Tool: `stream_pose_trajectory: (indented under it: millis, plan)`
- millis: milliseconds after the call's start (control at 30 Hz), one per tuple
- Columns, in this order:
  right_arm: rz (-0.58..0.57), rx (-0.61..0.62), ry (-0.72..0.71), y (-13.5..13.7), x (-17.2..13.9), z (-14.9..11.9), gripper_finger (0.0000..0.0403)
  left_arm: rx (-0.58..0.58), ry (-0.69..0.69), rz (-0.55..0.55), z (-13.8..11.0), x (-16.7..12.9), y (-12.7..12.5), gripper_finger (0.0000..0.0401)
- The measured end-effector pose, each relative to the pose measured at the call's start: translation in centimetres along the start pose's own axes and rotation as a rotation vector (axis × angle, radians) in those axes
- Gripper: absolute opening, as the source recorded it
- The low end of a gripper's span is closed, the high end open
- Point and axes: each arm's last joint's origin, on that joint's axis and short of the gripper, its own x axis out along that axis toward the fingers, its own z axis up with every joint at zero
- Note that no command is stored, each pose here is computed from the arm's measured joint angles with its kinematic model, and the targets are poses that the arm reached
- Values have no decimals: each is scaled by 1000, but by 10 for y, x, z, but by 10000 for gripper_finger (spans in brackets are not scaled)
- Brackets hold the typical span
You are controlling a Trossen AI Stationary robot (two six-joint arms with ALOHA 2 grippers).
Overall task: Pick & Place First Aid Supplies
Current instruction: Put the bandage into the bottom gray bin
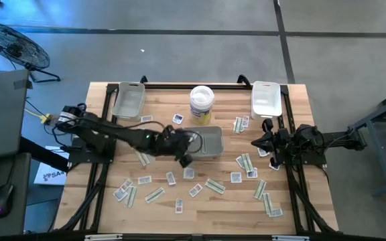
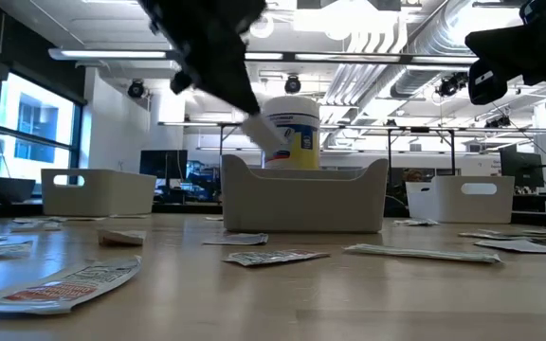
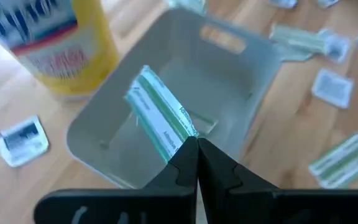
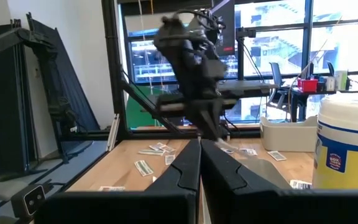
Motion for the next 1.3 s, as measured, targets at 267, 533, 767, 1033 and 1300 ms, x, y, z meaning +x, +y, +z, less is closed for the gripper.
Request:
stream_pose_trajectory:
  millis: [267, 533, 767, 1033, 1300]
  plan:
    - [-1, 0, 2, 0, 0, 0, 5, -2, 109, 47, -6, 38, 3, 0]
    - [-2, 0, 17, 0, 0, -2, 5, 12, 166, 126, -14, 58, 9, 1]
    - [-2, 1, 29, 0, 0, -3, 5, 5, 167, 126, -14, 60, 10, 5]
    - [-3, 1, 33, 0, 0, -3, 5, 30, 175, 70, -2, 49, 7, 68]
    - [-3, 1, 42, 0, 0, -4, 5, 220, 7, -216, 26, 9, -44, 87]
